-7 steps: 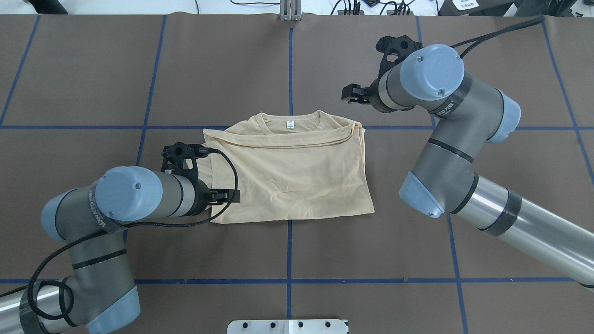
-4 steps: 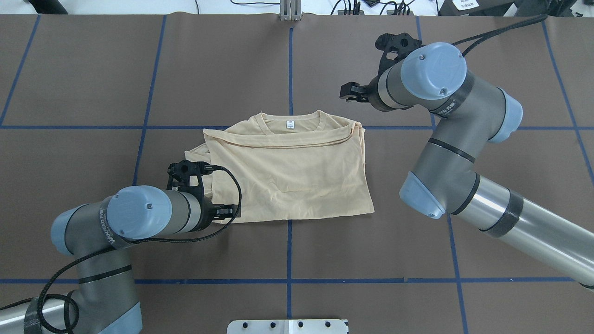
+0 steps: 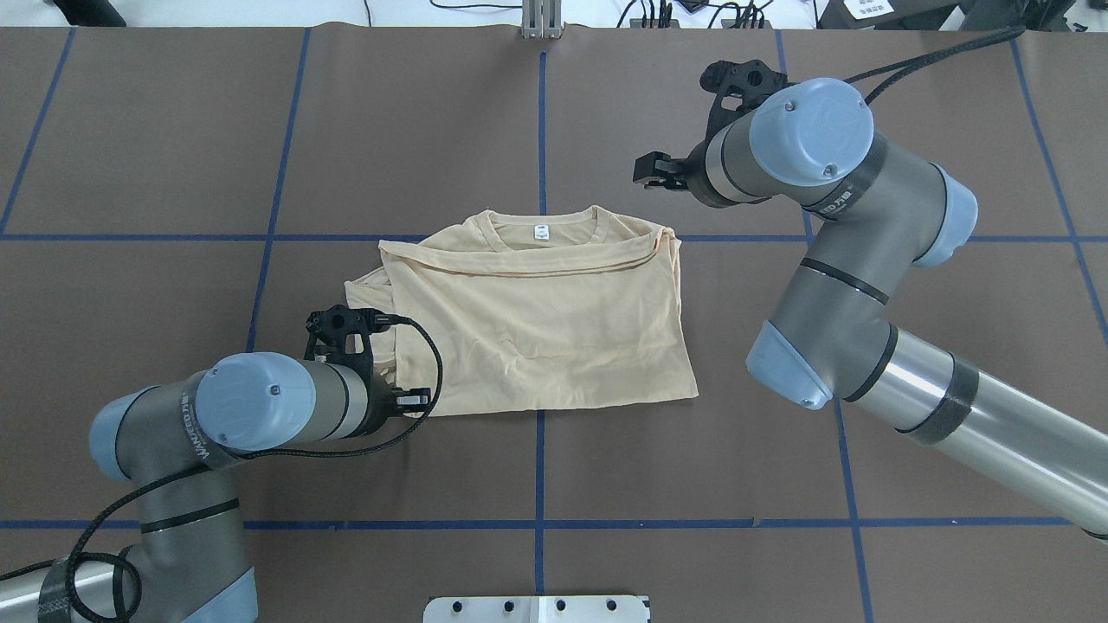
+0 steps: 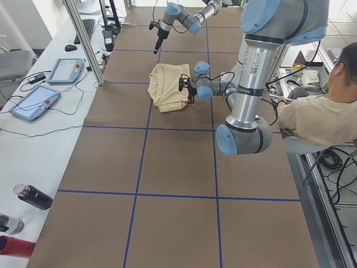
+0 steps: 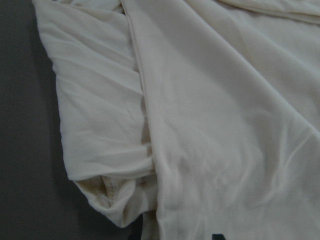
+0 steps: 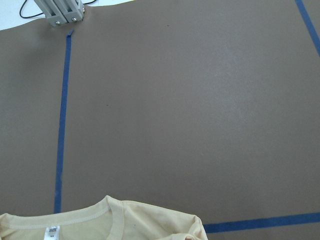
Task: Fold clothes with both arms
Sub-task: 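Lower the left gripper to the folded shirt's side edge and grasp it, then drag the grasped side with the left gripper away from the robot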
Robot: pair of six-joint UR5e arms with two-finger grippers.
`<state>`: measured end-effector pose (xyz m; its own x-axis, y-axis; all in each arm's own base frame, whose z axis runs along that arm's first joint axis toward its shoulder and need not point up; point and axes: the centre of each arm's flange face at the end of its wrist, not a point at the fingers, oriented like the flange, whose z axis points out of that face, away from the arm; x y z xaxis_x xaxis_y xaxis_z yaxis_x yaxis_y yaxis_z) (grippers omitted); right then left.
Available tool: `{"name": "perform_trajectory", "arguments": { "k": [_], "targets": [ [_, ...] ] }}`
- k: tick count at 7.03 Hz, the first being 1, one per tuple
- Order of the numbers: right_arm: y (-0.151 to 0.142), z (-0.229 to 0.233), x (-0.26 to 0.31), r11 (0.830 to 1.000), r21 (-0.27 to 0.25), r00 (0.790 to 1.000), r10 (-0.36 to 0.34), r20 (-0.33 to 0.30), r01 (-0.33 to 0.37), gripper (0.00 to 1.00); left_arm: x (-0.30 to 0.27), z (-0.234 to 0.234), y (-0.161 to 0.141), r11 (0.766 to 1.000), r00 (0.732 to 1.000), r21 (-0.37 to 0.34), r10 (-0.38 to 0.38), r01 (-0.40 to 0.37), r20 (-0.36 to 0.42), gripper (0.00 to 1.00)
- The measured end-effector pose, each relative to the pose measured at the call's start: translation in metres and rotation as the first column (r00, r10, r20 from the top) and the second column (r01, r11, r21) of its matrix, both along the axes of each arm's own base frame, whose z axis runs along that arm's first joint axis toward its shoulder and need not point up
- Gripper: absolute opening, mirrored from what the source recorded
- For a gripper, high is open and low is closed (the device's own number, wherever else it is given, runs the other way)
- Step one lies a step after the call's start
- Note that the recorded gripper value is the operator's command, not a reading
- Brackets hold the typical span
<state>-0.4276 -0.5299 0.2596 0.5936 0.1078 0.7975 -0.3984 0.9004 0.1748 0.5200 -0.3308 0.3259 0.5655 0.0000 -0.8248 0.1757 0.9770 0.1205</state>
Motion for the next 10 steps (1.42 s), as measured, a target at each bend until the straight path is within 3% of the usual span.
{"name": "perform_trajectory", "arguments": {
  "k": [3,5,7,10],
  "targets": [
    [0.001,0.0,-0.002,1.0,0.0,1.0,-0.004,0.0,0.004,1.0,-0.007,-0.004,0.003,1.0,1.0,0.008,0.007,-0.007,-0.008,0.0],
    [0.003,0.001,-0.005,1.0,-0.001,1.0,-0.006,-0.001,0.006,1.0,-0.026,0.016,-0.008,0.999,0.999,0.051,0.012,-0.014,0.036,0.0],
    [0.006,0.001,-0.007,1.0,-0.002,1.0,-0.006,0.0,0.006,1.0,-0.063,0.042,-0.064,0.989,0.992,0.145,-0.019,0.001,0.123,0.0],
    [0.009,-0.001,-0.01,1.0,-0.007,1.0,-0.005,0.007,0.005,1.0,-0.094,0.065,-0.215,0.965,0.965,0.255,-0.128,0.067,0.23,0.0]
  ]
}}
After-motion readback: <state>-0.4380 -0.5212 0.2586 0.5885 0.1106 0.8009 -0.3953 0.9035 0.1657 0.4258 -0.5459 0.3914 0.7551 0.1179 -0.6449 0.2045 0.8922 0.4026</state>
